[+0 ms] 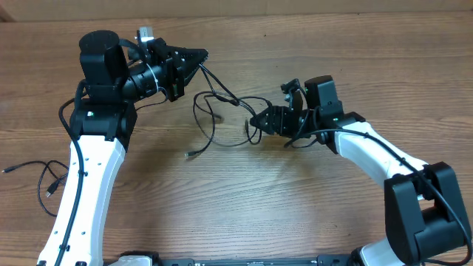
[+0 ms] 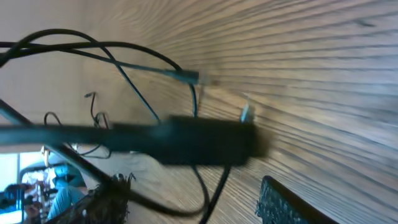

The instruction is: Untangle cables

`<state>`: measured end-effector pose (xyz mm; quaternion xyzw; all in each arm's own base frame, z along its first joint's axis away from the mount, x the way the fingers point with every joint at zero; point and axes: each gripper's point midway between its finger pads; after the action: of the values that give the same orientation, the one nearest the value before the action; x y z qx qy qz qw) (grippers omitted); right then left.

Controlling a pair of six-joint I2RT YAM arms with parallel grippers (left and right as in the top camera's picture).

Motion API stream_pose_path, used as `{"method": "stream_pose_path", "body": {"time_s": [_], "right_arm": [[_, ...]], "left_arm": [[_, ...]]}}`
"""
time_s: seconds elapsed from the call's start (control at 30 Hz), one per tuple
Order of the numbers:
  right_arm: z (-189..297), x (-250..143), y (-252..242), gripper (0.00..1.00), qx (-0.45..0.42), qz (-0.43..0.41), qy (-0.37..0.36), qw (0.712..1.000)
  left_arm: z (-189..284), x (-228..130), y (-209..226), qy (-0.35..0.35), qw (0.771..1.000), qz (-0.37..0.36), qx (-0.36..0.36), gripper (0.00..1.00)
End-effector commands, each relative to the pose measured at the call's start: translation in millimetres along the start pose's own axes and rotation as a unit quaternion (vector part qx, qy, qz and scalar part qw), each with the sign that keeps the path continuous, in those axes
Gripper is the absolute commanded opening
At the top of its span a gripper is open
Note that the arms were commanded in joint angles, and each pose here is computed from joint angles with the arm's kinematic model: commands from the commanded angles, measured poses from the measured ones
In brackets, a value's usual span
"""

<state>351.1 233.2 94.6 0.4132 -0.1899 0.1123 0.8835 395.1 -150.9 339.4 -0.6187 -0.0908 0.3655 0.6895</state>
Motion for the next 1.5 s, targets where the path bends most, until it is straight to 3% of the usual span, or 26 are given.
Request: {"method": "stream_pose_path", "body": {"time_s": [0.0,0.17,0.23,0.37,0.4,0.5,0.6,0.7,0.9,1.0,1.23,1.47], "right_arm": [[-9,-8,13,0.65,0.014,0.023,0.013,1.000],[-20,-5,24,0.64,0.005,0.058,0.000,0.998],[-22,1,29,0.57,0.007,0.074,-0.013,0.997],[-23,12,38,0.32,0.019,0.096,-0.036,0.995],[-23,13,39,0.30,0.020,0.096,-0.038,0.994],[-23,12,38,0.04,0.019,0.095,-0.036,0.995],[-24,6,24,0.04,-0.015,0.078,-0.028,0.996],[-16,3,-20,0.04,-0.127,0.033,-0.029,0.991],[51,-10,-126,0.04,-0.343,-0.134,-0.055,0.928],[87,-16,-163,0.04,-0.383,-0.199,-0.067,0.899],[178,-41,-236,0.04,-0.430,-0.336,-0.105,0.831],[210,-60,-256,0.04,-0.444,-0.382,-0.113,0.803]], "left_arm": [[5,-12,-15,0.004,1.000,-0.001,-0.015,0.04],[5,-18,-14,0.023,1.000,0.005,-0.013,0.04],[6,-24,-14,0.041,0.999,0.006,-0.011,0.04],[6,-30,-14,0.059,0.998,0.017,-0.010,0.04],[6,-31,-16,0.059,0.998,0.012,-0.014,0.04],[6,-31,-19,0.060,0.998,0.006,-0.019,0.04],[7,-31,-22,0.059,0.998,-0.020,-0.025,0.04],[8,-31,-32,0.056,0.991,-0.110,-0.048,0.04],[27,-24,-76,0.018,0.957,-0.259,-0.129,0.04],[45,-9,-93,-0.019,0.939,-0.308,-0.153,0.04],[88,43,-97,-0.103,0.929,-0.324,-0.145,0.04],[98,58,-100,-0.142,0.916,-0.349,-0.141,0.04]]}}
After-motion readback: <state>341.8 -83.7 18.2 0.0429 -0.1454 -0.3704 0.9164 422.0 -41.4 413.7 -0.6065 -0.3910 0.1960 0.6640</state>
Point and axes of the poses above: each gripper's point midway between its finger pads, its own z axis back along the fingers, its own y axis along the line the jaws close on, x = y × z, and after that the axes turned 9 degrees about z, right-handed
